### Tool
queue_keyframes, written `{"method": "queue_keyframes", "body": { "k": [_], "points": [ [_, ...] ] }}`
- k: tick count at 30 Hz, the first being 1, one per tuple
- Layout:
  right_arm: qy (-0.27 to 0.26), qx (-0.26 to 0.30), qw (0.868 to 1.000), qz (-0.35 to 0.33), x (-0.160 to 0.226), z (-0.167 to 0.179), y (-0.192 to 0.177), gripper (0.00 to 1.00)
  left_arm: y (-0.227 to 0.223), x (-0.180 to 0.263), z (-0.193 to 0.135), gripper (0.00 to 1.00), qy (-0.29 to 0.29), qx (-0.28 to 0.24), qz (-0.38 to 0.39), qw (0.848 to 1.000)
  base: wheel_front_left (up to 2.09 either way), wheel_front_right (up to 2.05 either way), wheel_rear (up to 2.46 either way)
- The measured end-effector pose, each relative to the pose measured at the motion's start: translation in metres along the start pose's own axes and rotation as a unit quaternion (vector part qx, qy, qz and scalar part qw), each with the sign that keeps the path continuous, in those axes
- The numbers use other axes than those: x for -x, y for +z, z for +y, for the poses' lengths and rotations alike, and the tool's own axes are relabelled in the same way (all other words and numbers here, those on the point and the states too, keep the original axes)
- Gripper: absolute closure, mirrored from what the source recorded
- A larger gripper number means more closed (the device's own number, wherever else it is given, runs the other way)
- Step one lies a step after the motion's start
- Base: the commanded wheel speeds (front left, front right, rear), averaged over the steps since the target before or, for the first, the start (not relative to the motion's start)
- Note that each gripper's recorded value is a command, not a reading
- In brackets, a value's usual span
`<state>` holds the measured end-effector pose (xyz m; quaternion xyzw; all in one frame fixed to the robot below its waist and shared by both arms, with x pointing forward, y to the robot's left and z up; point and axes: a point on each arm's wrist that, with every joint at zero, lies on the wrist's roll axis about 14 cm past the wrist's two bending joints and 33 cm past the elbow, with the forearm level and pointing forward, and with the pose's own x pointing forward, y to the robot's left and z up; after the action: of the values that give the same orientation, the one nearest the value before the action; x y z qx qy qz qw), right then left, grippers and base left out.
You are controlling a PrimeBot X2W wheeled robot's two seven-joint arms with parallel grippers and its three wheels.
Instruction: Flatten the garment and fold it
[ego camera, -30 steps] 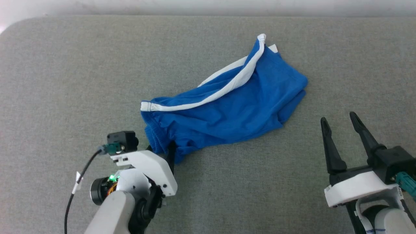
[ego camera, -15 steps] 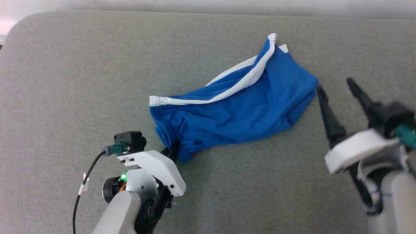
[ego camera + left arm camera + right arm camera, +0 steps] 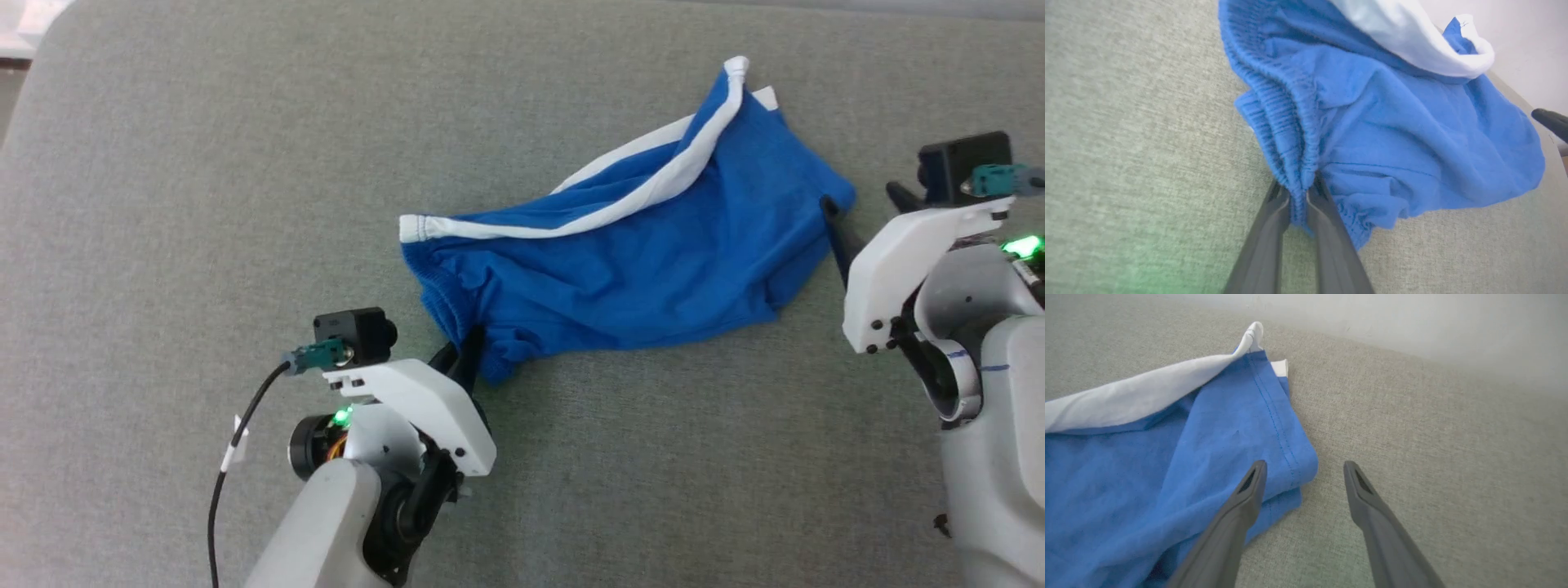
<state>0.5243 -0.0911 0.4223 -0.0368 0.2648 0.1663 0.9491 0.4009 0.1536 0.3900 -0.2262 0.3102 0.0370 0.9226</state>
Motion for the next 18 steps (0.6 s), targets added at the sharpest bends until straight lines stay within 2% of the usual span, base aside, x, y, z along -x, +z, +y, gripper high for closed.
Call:
{"method": "queue_keyframes", "body": {
  "k": [6, 13, 15, 16, 18],
  "points": [
    [0.018, -0.019, 0.997, 0.069, -0.015, 0.015, -0.035, 0.00, 0.000, -0.005, -0.001, 1.00, -0.002, 0.003, -0.002, 1.000, 0.00, 0.00, 0.00],
    [0.029, -0.038, 0.995, 0.085, -0.026, 0.023, -0.040, 0.00, 0.002, -0.010, -0.001, 1.00, -0.003, 0.001, -0.003, 1.000, 0.00, 0.00, 0.00],
    [0.032, -0.049, 0.994, 0.093, -0.028, 0.025, -0.043, 0.92, 0.004, -0.011, -0.002, 1.00, -0.005, -0.001, -0.005, 1.000, 0.00, 0.00, 0.00],
    [0.034, -0.052, 0.994, 0.095, -0.029, 0.026, -0.043, 1.00, 0.004, -0.012, -0.002, 1.00, -0.005, -0.002, -0.005, 1.000, 0.00, 0.00, 0.00],
    [0.038, -0.056, 0.993, 0.095, -0.029, 0.030, -0.041, 1.00, 0.004, -0.012, -0.002, 1.00, -0.005, -0.002, -0.005, 1.000, 0.00, 0.00, 0.00]
  ]
}}
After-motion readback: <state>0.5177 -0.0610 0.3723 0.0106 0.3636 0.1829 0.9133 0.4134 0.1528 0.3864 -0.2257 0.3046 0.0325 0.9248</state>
